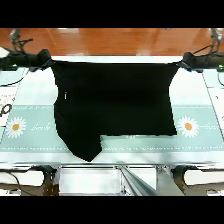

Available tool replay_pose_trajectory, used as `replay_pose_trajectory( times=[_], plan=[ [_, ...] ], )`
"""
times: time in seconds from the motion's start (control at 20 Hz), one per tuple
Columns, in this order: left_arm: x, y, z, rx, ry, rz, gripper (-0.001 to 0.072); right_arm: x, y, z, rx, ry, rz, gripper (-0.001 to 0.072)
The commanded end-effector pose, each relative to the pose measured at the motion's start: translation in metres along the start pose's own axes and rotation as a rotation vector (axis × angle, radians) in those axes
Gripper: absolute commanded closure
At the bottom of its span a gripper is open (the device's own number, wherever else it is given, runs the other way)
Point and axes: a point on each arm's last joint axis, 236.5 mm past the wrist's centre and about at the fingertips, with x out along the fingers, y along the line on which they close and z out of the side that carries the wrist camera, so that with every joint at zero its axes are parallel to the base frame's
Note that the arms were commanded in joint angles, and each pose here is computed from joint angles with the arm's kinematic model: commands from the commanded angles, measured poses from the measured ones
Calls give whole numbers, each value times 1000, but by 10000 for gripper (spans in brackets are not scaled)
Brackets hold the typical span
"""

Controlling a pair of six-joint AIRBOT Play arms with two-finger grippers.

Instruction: Fold the shirts.

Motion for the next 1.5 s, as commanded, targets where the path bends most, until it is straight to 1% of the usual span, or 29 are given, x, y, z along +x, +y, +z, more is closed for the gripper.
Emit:
replay_pose_trajectory(
  times=[0.0,0.2,0.3,0.35,0.5,0.6,0.7,0.9,1.05,1.15,1.2,1.25,1.3,1.35,1.45],
  plan=[
    [57,23,5,-101,44,7,688,58,-23,3,80,73,18,689],
    [55,18,-13,-72,137,-9,687,68,-26,-15,70,177,36,688],
    [40,14,-29,20,219,-32,687,52,-26,-15,66,189,47,688],
    [31,13,-39,33,267,-43,687,40,-27,-16,69,202,51,688],
    [11,14,-68,40,407,-48,687,13,-31,-41,54,323,69,688],
    [7,19,-89,28,472,-39,687,10,-42,-67,54,421,39,688],
    [6,25,-111,-2,517,-33,687,17,-45,-92,74,486,46,688],
    [7,46,-158,-43,634,6,687,23,-56,-126,96,570,26,688],
    [8,53,-172,-57,667,20,687,23,-68,-140,96,610,-14,688],
    [9,53,-171,-36,661,13,687,25,-71,-144,103,613,-17,687],
    [9,53,-171,-37,661,13,686,26,-72,-143,107,609,-20,645],
    [9,53,-171,-47,662,16,638,29,-74,-140,138,591,-36,408],
    [6,52,-174,-67,681,19,421,30,-73,-138,153,582,-36,305],
    [-1,50,-179,-65,717,17,206,27,-72,-135,168,579,-42,305],
    [-28,55,-184,-38,797,56,201,5,-72,-123,196,574,-41,305]
  ],
)
